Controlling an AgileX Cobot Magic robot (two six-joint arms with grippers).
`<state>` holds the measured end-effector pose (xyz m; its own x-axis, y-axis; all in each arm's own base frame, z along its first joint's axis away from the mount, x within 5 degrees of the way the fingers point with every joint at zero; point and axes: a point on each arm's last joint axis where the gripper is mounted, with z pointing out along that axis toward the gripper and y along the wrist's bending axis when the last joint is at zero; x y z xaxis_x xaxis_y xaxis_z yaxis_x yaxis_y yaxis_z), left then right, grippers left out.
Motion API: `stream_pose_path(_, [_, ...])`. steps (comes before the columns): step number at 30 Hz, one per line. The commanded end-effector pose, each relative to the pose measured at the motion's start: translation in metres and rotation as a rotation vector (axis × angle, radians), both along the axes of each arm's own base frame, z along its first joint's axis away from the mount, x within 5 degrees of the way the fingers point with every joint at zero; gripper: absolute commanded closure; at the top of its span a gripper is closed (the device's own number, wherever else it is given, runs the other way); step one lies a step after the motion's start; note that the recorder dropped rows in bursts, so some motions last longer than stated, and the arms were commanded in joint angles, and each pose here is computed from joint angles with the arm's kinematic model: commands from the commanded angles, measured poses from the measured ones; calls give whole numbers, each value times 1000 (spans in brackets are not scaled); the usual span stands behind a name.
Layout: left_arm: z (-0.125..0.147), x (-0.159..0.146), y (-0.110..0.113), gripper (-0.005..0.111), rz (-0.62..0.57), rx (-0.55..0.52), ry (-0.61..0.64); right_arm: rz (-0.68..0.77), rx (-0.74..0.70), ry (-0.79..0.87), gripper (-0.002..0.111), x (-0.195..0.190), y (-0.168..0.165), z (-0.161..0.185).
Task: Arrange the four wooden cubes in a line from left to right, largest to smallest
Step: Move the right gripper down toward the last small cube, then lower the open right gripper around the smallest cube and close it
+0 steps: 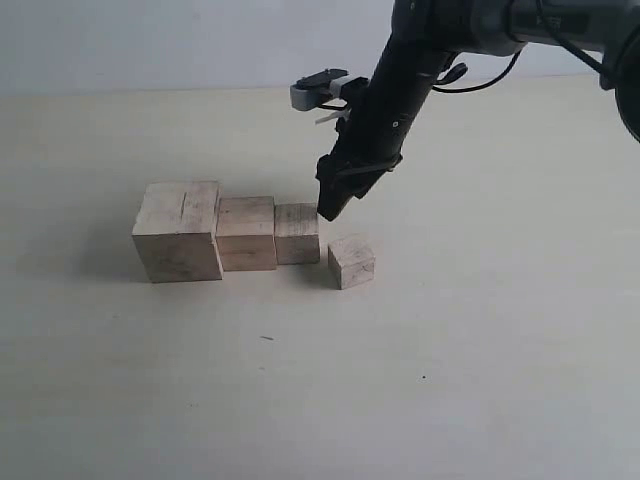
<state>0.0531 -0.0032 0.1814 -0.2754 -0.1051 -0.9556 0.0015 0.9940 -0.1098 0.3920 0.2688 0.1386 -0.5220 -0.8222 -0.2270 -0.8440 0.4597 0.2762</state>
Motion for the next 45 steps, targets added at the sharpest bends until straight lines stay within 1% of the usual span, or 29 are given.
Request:
stream_pose_path(1, [0, 0, 0, 107, -5, 1, -7, 2, 20, -5, 43, -1, 2, 3])
stream_pose_path(10, [0, 0, 0, 107, -5, 1, -7, -4, 20, -2, 43, -1, 2, 6])
stream_pose_path(13, [0, 0, 0, 107, -5, 1, -7, -32, 24, -7, 43, -3, 0, 21])
stream_pose_path(16, [0, 0, 0, 107, -5, 1, -7, -26, 25, -36, 43, -6, -3, 44])
stream_pose_path(19, [0, 0, 0, 107, -5, 1, -7, -60, -15, -62, 45, -10, -10, 65])
stream_pose_path(21, [0, 0, 0, 107, -5, 1, -7, -150, -22, -64, 51, -11, -13, 78])
stream_pose_path(23, [0, 0, 0, 107, -5, 1, -7, -220, -12, -58, 61, -14, -14, 89])
stream_pose_path(26, [0, 0, 0, 107, -5, 1, -7, -251, 8, -72, 86, -17, -16, 104])
stream_pose_path(28, [0, 0, 0, 107, -5, 1, -7, -284, 23, -69, 105, -19, -17, 112])
stream_pose_path(29, [0, 0, 0, 107, -5, 1, -7, -319, 26, -57, 108, -19, -17, 114])
stream_pose_path(31, [0, 0, 0, 107, -5, 1, -7, -436, 20, -21, 108, -21, -18, 118])
stream_pose_path(32, [0, 0, 0, 107, -5, 1, -7, -465, 12, -8, 108, -23, -19, 118])
stream_pose_path(34, [0, 0, 0, 107, -5, 1, -7, -473, -27, 8, 108, -35, -20, 114])
stream_pose_path(36, [0, 0, 0, 107, -5, 1, -7, -459, -96, 32, 108, -55, -20, 104])
stream_pose_path(37, [0, 0, 0, 107, -5, 1, -7, -471, -109, 24, 108, -65, -19, 98])
stream_pose_path(42, [0, 0, 0, 107, -5, 1, -7, -493, -71, -77, 108, -114, -4, 76])
stream_pose_path(45, [0, 0, 0, 107, -5, 1, -7, -503, -108, -95, 108, -129, -1, 67])
